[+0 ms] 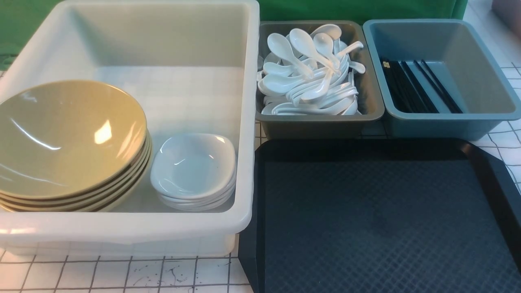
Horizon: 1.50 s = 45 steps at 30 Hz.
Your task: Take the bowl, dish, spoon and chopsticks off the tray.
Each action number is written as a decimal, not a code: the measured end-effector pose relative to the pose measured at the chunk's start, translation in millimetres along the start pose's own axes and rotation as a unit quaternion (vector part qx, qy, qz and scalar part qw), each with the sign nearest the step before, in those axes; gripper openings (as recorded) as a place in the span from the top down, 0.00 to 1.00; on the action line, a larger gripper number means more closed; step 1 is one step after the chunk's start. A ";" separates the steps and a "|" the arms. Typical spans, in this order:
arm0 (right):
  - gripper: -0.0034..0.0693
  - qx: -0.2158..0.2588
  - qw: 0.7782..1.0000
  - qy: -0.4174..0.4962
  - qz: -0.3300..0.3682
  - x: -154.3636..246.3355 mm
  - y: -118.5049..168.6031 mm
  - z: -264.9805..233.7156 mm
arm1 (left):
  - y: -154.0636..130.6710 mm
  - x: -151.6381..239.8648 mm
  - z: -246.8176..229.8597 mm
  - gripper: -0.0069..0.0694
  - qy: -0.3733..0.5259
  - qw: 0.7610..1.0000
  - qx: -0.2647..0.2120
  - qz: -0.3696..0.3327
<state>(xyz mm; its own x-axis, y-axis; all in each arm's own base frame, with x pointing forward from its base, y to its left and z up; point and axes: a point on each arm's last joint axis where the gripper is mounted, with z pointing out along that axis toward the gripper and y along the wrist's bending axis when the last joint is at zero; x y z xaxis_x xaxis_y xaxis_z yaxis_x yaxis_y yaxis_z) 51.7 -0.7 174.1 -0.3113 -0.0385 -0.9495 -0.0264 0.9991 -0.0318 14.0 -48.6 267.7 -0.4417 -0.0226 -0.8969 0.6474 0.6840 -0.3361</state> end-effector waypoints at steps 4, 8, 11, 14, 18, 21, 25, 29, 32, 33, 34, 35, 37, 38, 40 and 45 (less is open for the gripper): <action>0.91 0.000 1.000 0.000 0.000 0.0 0.0 0.0 | -0.1 0.0 0.0 0.91 0.000 1.000 0.001 -0.001; 0.90 0.000 1.000 0.000 0.000 0.0 0.0 0.0 | -0.1 0.0 0.0 0.91 0.000 1.000 0.001 -0.001; 0.90 0.000 1.000 0.000 0.000 0.0 0.0 0.0 | 1.3 0.7 1.2 0.91 -0.003 1.000 -0.002 -0.003; 0.89 0.000 1.000 0.000 0.000 0.0 0.0 0.0 | 7.4 -1.0 1.7 0.91 -0.033 0.999 -0.039 -0.004; 0.89 0.000 1.000 0.000 0.001 0.0 0.0 0.0 | 17.0 -12.2 -9.1 0.91 -0.151 0.977 -0.146 -0.036; 0.88 0.000 1.000 0.000 0.000 0.0 0.0 0.0 | 23.3 -14.0 -16.4 0.91 -0.211 0.951 -0.223 -0.047; 0.87 0.000 1.000 0.000 0.001 0.0 0.1 0.0 | 43.2 -1.5 -10.9 0.91 -0.235 0.923 -0.294 -0.079; 0.87 -0.001 1.000 0.000 0.001 0.0 0.1 0.0 | 64.5 19.7 0.3 0.91 -0.248 0.908 -0.320 -0.111; 0.86 -0.001 1.000 0.000 0.001 0.0 0.1 0.0 | 80.5 39.5 9.7 0.91 -0.268 0.897 -0.329 -0.126; 0.86 -0.001 1.000 0.000 0.001 0.0 0.1 0.0 | 83.0 43.3 11.3 0.91 -0.272 0.895 -0.329 -0.130; 0.86 -0.001 1.000 0.000 0.001 0.0 0.1 0.0 | 83.3 43.7 11.5 0.91 -0.272 0.895 -0.329 -0.130; 0.85 -0.001 1.000 0.000 0.001 0.0 0.1 0.0 | 84.7 47.0 12.8 0.91 -0.269 0.894 -0.328 -0.144; 0.85 -0.001 1.000 0.000 0.002 0.0 0.2 0.0 | 84.9 48.7 13.6 0.91 -0.260 0.896 -0.328 -0.148; 0.85 -0.001 1.000 0.000 0.002 0.0 0.2 0.0 | 85.2 51.3 14.8 0.91 -0.246 0.899 -0.328 -0.155; 0.85 -0.001 1.000 0.000 0.001 0.0 0.2 0.0 | 85.6 57.7 17.5 0.91 -0.213 0.906 -0.326 -0.168; 0.84 -0.001 1.000 0.000 0.001 0.0 0.2 0.0 | 84.1 63.7 20.5 0.91 -0.172 0.917 -0.313 -0.176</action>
<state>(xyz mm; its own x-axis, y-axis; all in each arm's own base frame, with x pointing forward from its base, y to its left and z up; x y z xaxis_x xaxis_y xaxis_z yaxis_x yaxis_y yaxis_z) 51.6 -0.5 174.1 -0.3115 -0.0363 -0.9496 -0.0273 0.9992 -0.0293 53.1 -7.4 176.3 -0.2641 -0.4773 -0.8381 -0.0286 0.8725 -0.4878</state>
